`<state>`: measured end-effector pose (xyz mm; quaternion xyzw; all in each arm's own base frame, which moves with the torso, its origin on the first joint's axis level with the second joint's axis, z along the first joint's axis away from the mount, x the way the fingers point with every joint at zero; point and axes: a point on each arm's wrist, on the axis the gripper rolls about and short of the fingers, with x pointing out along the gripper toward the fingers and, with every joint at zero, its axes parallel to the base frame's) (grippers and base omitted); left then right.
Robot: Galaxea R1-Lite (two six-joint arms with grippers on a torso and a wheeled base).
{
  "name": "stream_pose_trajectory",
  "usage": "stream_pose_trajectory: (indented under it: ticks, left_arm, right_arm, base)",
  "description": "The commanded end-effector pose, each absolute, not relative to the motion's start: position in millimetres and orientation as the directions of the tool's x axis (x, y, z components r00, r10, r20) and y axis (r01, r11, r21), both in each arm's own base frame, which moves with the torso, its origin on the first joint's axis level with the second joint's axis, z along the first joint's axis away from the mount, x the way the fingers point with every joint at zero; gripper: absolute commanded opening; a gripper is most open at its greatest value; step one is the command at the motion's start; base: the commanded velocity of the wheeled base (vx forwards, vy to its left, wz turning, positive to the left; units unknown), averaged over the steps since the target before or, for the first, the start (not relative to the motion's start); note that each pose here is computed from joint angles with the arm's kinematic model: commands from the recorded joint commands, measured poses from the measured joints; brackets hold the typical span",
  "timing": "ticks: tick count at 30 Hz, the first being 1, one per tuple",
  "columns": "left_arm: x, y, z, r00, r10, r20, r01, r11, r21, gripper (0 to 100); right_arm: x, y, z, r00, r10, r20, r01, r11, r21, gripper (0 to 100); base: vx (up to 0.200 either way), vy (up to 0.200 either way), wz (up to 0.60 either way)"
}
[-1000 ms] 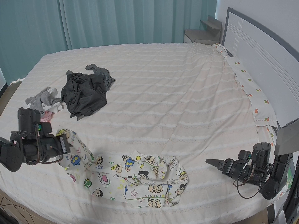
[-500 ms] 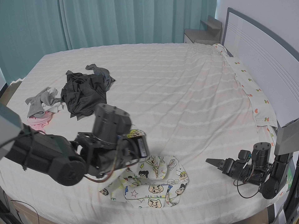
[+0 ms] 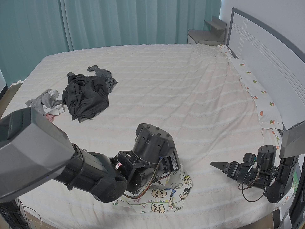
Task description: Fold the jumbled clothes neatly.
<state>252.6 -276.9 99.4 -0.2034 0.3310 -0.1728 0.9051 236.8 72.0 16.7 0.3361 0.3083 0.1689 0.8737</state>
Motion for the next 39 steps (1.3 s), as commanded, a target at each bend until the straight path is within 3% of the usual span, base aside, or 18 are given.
stream_pose_trajectory:
  ticks: [1,18,24,27,39]
  left_arm:
    - [253.4,-278.3,94.2,0.716,-0.443,-0.54,0.175,0.863,-0.475,100]
    - [247.2,-270.5,103.7,0.72,-0.443,-0.535,0.194,0.868,-0.457,100]
    - [228.8,-245.4,103.3,0.63,-0.415,-0.656,0.269,0.91,-0.317,100]
    - [224.1,-236.8,117.4,0.601,-0.454,-0.658,0.293,0.891,-0.347,100]
    - [233.7,-235.2,134.6,0.642,-0.525,-0.558,0.283,0.839,-0.464,100]
  right_arm:
    - [237.4,72.3,17.3,0.757,0.505,-0.415,-0.096,0.715,0.693,100]
    - [236.7,72.5,15.1,0.752,0.505,-0.424,-0.09,0.716,0.692,100]
    - [236.7,72.5,15.1,0.752,0.505,-0.424,-0.09,0.716,0.692,100]
    - [236.6,72.9,15.1,0.751,0.506,-0.424,-0.091,0.716,0.692,100]
    - [235.8,73.1,14.9,0.749,0.506,-0.427,-0.091,0.717,0.691,100]
  base:
    - [0.0,0.0,0.0]
    - [0.0,0.0,0.0]
    - [0.0,0.0,0.0]
    - [0.0,0.0,0.0]
    - [0.0,0.0,0.0]
